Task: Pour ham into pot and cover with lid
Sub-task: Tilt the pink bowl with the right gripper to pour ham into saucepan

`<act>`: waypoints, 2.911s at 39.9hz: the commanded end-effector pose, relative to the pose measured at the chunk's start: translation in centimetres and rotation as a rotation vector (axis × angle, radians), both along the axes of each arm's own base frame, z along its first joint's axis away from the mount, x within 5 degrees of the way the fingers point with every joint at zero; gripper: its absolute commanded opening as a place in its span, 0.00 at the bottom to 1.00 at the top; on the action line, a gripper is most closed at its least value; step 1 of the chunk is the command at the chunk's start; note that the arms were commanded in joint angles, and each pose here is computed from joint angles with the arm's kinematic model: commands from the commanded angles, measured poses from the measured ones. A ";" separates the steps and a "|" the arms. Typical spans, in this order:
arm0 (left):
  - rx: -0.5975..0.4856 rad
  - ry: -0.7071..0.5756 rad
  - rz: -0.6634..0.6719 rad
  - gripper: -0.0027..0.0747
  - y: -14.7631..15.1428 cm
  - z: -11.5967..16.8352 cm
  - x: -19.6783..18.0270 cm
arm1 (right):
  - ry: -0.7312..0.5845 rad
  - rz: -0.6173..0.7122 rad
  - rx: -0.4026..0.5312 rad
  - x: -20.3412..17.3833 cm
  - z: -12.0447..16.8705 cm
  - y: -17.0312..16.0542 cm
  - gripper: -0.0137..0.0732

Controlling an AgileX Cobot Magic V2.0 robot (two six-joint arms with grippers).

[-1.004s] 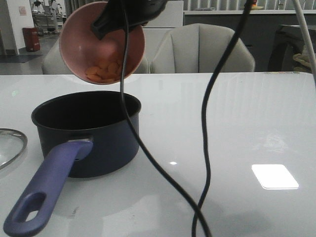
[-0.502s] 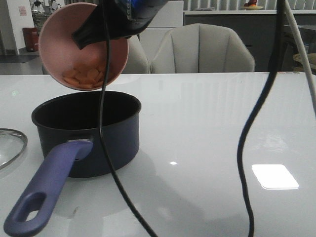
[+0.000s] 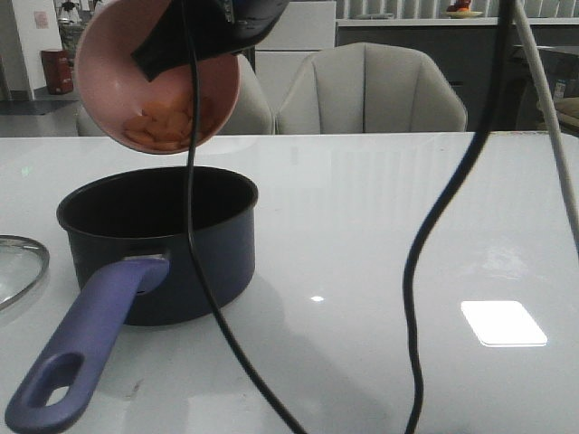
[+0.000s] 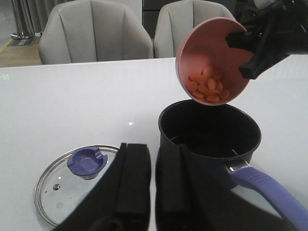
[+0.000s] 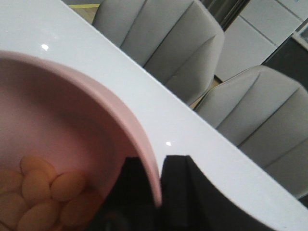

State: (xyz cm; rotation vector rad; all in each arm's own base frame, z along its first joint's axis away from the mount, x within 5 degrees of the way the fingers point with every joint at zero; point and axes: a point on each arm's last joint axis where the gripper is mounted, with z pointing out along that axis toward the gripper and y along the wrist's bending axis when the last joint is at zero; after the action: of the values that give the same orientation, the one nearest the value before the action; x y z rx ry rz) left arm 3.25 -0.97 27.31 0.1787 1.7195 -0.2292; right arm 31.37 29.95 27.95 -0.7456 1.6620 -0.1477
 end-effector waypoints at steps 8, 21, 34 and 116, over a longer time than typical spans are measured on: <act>-0.036 -0.074 0.000 0.22 0.0 1.4 0.0 | -0.214 0.000 -0.172 -1.6 4.5 -0.2 0.32; -0.036 -0.074 0.000 0.22 0.0 1.4 0.0 | -0.302 0.043 -0.461 -1.7 4.5 -0.2 0.32; -0.036 -0.074 0.000 0.22 0.0 1.4 0.0 | -0.363 0.274 -0.656 -2.2 4.2 1.4 0.32; -0.036 -0.072 -0.001 0.22 0.0 1.3 0.0 | 0.214 0.120 0.409 1.0 5.3 -2.5 0.32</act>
State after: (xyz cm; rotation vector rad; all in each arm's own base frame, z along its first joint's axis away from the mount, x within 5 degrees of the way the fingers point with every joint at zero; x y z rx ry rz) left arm 3.24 -0.97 27.24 0.1798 1.7280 -0.2286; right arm 32.62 28.69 28.99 -0.5727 1.8674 0.3044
